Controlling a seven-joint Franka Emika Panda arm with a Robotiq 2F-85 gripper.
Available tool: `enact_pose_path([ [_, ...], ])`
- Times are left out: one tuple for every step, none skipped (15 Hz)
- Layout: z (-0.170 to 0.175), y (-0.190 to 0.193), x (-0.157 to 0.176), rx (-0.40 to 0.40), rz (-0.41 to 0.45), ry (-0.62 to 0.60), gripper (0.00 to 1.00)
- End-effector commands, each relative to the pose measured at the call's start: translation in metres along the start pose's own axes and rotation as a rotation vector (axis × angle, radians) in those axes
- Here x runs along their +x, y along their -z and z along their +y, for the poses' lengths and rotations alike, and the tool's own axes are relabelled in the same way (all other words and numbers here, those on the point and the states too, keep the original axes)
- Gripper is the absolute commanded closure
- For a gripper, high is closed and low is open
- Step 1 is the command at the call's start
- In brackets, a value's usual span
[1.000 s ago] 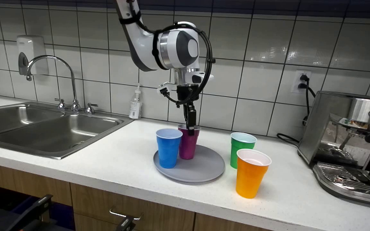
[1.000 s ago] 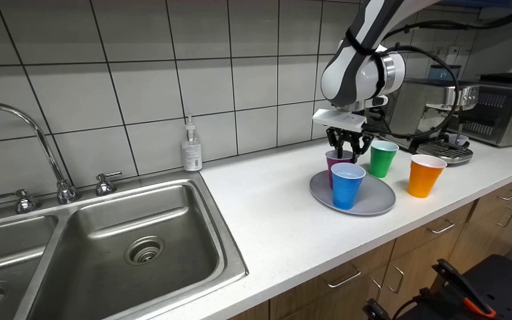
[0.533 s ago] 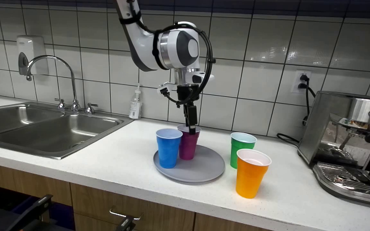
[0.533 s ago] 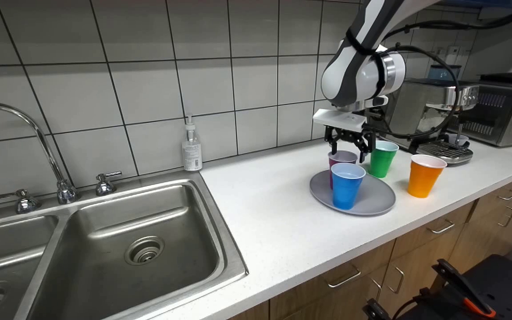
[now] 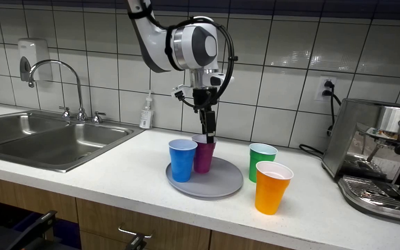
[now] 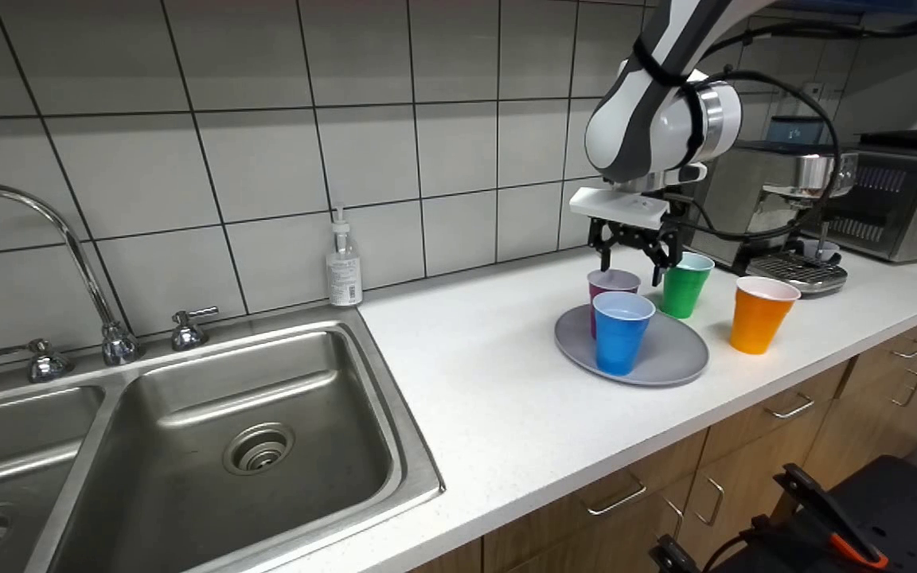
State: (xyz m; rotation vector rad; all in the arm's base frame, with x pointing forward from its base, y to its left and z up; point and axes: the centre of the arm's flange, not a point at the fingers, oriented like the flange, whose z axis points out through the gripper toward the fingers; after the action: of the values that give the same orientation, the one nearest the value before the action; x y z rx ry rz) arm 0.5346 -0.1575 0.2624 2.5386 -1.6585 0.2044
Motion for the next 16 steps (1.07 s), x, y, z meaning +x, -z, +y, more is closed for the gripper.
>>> enact_pose_path([
  [0.026, 0.025, -0.002, 0.030, 0.013, 0.026, 0.00],
  [0.030, 0.029, -0.001, 0.036, 0.015, 0.024, 0.00],
  [0.033, 0.033, 0.000, 0.040, 0.017, 0.024, 0.00],
  [0.037, 0.036, 0.002, 0.044, 0.020, 0.019, 0.00],
  [0.040, 0.039, 0.004, 0.048, 0.022, 0.015, 0.00],
  [0.045, 0.042, 0.007, 0.051, 0.027, 0.007, 0.00],
  [0.049, 0.044, 0.009, 0.052, 0.031, 0.002, 0.00],
  [0.054, 0.047, 0.013, 0.051, 0.035, -0.005, 0.00],
  [0.059, 0.048, 0.016, 0.050, 0.039, -0.010, 0.00],
  [0.064, 0.049, 0.020, 0.049, 0.043, -0.016, 0.00],
  [0.069, 0.049, 0.023, 0.049, 0.044, -0.023, 0.00],
  [0.073, 0.049, 0.027, 0.047, 0.047, -0.029, 0.00],
  [0.078, 0.048, 0.030, 0.045, 0.048, -0.035, 0.00],
  [0.081, 0.048, 0.034, 0.043, 0.050, -0.040, 0.00],
  [0.085, 0.046, 0.038, 0.040, 0.051, -0.046, 0.00],
  [0.088, 0.045, 0.042, 0.039, 0.051, -0.052, 0.00],
])
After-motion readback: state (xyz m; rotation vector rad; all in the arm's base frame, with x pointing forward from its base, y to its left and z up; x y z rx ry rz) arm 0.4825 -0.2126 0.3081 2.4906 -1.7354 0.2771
